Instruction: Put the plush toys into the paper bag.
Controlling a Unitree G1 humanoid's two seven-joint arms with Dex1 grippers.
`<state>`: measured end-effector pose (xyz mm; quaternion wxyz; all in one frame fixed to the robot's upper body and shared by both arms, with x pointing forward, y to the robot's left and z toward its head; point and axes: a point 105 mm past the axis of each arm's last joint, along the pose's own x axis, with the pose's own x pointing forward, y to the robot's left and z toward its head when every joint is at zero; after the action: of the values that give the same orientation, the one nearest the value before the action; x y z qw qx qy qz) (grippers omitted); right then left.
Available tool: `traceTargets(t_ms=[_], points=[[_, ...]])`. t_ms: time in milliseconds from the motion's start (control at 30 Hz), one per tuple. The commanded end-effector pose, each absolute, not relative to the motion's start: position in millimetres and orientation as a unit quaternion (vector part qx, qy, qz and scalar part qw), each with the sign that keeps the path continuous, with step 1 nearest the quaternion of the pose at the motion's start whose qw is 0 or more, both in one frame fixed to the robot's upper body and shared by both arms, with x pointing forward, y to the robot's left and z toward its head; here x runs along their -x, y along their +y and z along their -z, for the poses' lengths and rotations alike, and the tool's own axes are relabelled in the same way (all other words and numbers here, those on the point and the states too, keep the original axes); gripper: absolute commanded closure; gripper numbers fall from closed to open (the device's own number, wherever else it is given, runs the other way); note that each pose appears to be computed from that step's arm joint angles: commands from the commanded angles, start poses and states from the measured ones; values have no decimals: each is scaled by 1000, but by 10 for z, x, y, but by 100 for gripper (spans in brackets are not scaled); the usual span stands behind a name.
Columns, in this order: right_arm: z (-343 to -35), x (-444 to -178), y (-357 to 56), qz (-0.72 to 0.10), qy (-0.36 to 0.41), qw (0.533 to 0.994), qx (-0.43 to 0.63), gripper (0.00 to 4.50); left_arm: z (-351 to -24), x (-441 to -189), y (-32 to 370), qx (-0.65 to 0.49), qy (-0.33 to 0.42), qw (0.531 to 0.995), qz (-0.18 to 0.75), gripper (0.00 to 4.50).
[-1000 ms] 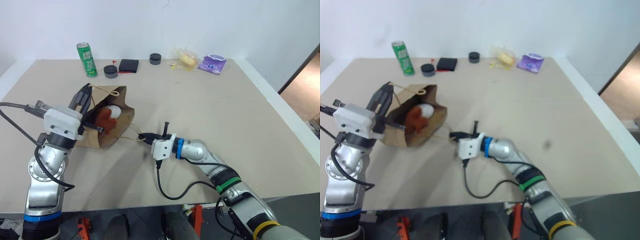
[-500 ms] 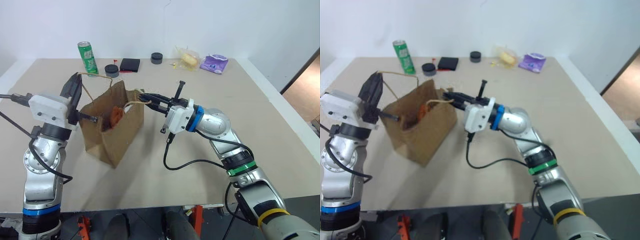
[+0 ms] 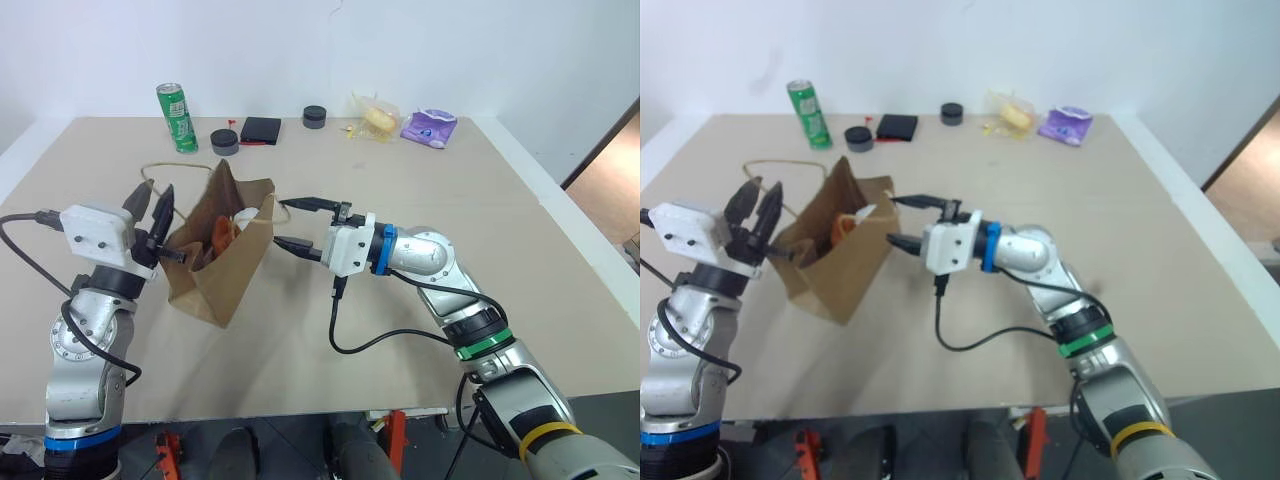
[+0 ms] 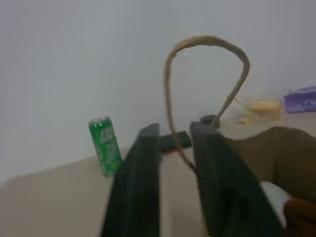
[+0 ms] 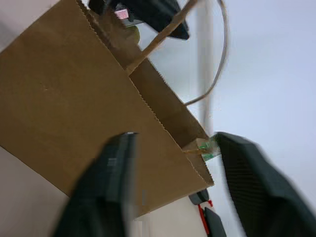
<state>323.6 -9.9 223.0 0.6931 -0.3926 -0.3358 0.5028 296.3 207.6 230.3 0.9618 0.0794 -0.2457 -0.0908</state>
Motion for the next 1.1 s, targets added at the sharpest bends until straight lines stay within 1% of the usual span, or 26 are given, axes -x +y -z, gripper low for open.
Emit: traceTargets(t_ms=[33, 67, 133, 233, 367, 400, 467, 600, 667, 700, 767, 833, 867, 900, 933, 1100], points=[[-2488, -3179, -159, -502, -355, 716, 331, 0, -2397, -2860, 1980, -57, -242, 959, 139, 135], [-2483, -3188, -171, -507, -344, 724, 316, 0, -2380, -2848, 1966, -49, -230, 960, 152, 82], [-2470, -3219, -203, -517, -319, 744, 279, 0, -2380, -2815, 1986, -14, -213, 963, 167, 2], [-2388, -3291, -264, -529, -272, 768, 237, 0, -2372, -2720, 2085, 34, -179, 964, 193, 2], [-2232, -3312, -279, -560, -209, 775, 208, 0, -2370, -2588, 2148, 78, -140, 960, 231, 2], [-2179, -3313, -280, -569, -188, 776, 199, 0, -2372, -2561, 2150, 80, -133, 958, 240, 2], [-2025, -3322, -269, -591, -124, 783, 149, 0, -2346, -2470, 2138, 71, -105, 953, 274, 2], [-1964, -3259, -211, -614, -77, 780, 93, 0, -2234, -2382, 2089, 52, -58, 946, 314, 2], [-2024, -3175, -90, -631, -67, 770, 68, 50, -2094, -2345, 2061, 38, -27, 943, 329, 0], [-2028, -3139, -36, -640, -57, 764, 63, 84, -2039, -2339, 2067, 35, -18, 943, 329, 0], [-2026, -3090, 25, -651, -45, 755, 57, 168, -1982, -2349, 2097, 30, -12, 946, 322, 0], [-2040, -3055, 98, -661, -40, 748, 49, 271, -1919, -2373, 2137, 16, -7, 950, 312, 0], [-2058, -3030, 153, -668, -38, 742, 41, 329, -1893, -2383, 2152, 12, -5, 951, 309, 0], [-2071, -3015, 216, -673, -38, 738, 39, 415, -1879, -2398, 2167, 8, -6, 953, 304, 0], [-2057, -3020, 295, -676, -34, 735, 44, 436, -1877, -2414, 2179, 9, -9, 954, 300, 0], [-1996, -3118, 604, -674, -25, 735, 67, 436, -1863, -2440, 2178, 7, -16, 955, 296, 0]])
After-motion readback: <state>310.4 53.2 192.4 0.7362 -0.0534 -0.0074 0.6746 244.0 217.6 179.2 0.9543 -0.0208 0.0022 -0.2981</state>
